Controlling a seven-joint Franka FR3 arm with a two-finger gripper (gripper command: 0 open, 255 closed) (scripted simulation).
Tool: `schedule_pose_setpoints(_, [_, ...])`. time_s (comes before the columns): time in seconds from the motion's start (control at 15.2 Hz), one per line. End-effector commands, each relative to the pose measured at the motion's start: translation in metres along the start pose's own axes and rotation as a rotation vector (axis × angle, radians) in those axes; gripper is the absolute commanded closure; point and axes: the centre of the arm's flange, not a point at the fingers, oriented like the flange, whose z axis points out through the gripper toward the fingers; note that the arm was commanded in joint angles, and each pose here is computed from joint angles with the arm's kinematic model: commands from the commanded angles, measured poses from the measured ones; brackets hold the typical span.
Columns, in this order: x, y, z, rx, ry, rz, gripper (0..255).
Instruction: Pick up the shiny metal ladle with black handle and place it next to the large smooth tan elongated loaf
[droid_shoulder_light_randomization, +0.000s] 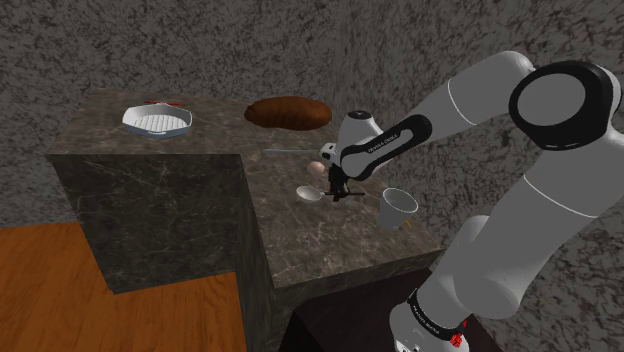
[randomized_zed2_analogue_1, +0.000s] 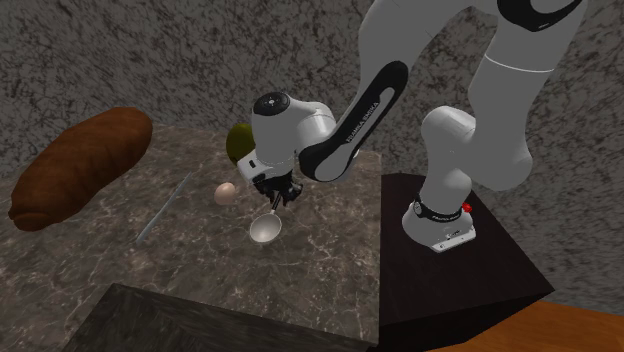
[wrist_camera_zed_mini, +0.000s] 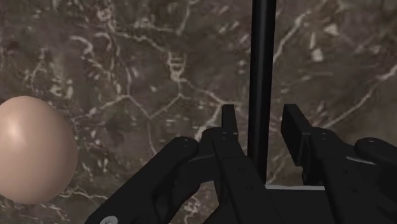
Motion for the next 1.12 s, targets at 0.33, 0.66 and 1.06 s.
schedule_pose_setpoints(0.33, [-0.001, 0.000, 0.001, -0.004, 0.001, 0.001, 255])
schedule_pose_setpoints(0.66, [-0.003, 0.003, -0.020, -0.004, 0.001, 0.001, 255])
schedule_pose_setpoints(1.06, [-0.006, 0.006, -0.051, -0.004, 0.001, 0.001, 255])
